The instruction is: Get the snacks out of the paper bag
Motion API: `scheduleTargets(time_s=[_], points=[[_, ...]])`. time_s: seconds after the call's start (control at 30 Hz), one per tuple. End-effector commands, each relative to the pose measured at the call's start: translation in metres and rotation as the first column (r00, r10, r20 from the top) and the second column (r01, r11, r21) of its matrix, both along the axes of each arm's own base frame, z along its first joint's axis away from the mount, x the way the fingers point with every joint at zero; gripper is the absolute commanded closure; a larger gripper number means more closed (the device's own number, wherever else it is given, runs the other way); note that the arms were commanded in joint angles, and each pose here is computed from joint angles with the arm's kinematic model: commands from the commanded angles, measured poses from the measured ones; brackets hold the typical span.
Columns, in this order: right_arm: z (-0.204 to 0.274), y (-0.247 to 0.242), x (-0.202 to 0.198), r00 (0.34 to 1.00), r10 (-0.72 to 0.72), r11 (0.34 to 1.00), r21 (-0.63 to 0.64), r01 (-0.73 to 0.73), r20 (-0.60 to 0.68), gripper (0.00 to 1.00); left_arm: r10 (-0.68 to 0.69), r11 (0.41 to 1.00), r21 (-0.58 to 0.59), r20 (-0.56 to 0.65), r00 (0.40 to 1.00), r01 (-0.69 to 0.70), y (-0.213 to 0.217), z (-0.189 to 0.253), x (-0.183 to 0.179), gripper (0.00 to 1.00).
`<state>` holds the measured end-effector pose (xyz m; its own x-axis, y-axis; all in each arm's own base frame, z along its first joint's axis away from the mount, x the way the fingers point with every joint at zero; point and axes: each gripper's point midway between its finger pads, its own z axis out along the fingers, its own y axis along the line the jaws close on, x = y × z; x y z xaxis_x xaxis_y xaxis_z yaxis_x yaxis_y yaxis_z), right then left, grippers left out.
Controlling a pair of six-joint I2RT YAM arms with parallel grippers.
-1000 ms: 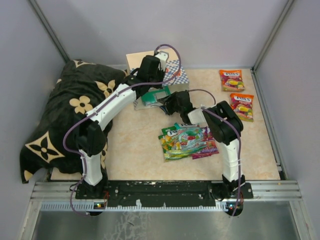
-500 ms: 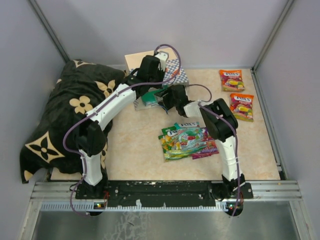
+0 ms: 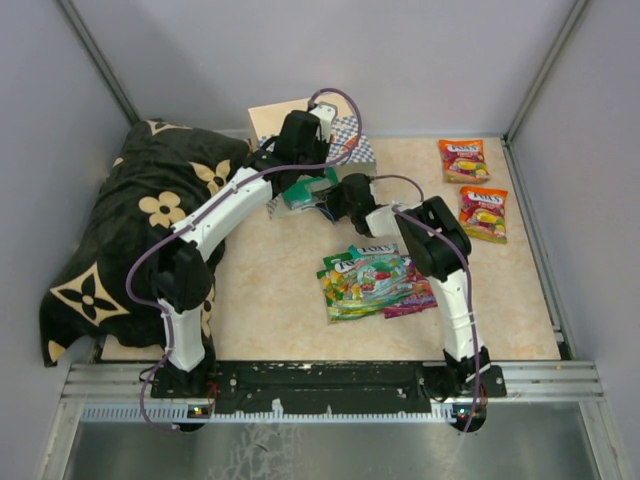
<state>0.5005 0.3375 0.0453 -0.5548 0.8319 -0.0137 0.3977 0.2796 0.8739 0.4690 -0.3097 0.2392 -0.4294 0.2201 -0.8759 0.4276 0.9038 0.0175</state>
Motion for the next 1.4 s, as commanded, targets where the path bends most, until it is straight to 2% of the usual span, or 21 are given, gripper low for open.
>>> scheduleTargets(time_s=[0.0,0.17,0.2,0.37,0.53,0.7,0.77,0.9,1.03,1.2,1.3,1.37], points=[[-0.008,-0.009,0.014,0.996,-0.085,0.996,0.017,0.085,0.033,0.66,-0.003,1.0,-0.021,0.017,1.0,0.003,0.0,0.013,0.0,1.0],[-0.001,-0.014,0.024,0.988,-0.127,0.992,0.034,0.124,0.086,0.98,-0.003,1.0,-0.009,0.003,1.0,0.003,0.0,0.006,0.0,1.0],[0.0,-0.015,0.027,0.987,-0.129,0.991,0.032,0.127,0.097,1.0,-0.001,1.0,-0.006,0.003,1.0,0.001,0.001,0.005,-0.001,1.0],[0.017,-0.018,0.029,0.983,-0.105,0.994,-0.026,0.11,0.149,1.0,0.013,1.0,0.005,0.012,1.0,-0.013,0.004,0.005,0.002,1.0],[0.052,-0.027,0.007,0.973,-0.062,0.991,-0.106,0.087,0.223,1.0,0.015,1.0,0.019,0.014,1.0,-0.016,0.006,0.005,0.006,1.0],[0.103,-0.033,-0.032,0.947,0.075,0.984,-0.177,-0.02,0.312,1.0,0.063,0.997,0.03,0.025,0.998,-0.064,0.02,0.006,0.015,1.0],[0.127,-0.046,-0.05,0.93,0.088,0.98,-0.196,-0.017,0.356,1.0,0.086,0.996,0.034,0.035,0.996,-0.087,0.026,0.007,0.016,1.0],[0.181,-0.061,-0.085,0.873,0.144,0.974,-0.223,-0.042,0.466,1.0,0.105,0.994,0.03,0.042,0.994,-0.106,0.033,0.005,0.02,1.0],[0.21,-0.062,-0.117,0.819,0.267,0.949,-0.286,-0.132,0.507,1.0,0.129,0.991,0.033,0.031,0.991,-0.13,0.041,-0.001,0.026,1.0],[0.236,-0.088,-0.154,0.785,0.387,0.876,-0.459,-0.15,0.484,1.0,0.159,0.986,0.034,0.029,0.987,-0.16,0.052,-0.002,0.03,1.0],[0.25,-0.118,-0.173,0.793,0.469,0.764,-0.63,-0.143,0.389,1.0,0.168,0.985,0.032,0.036,0.985,-0.169,0.056,0.001,0.031,1.0],[0.246,-0.142,-0.189,0.816,0.509,0.661,-0.732,-0.168,0.273,1.0,0.177,0.983,0.032,0.038,0.983,-0.178,0.059,0.003,0.033,1.0]])
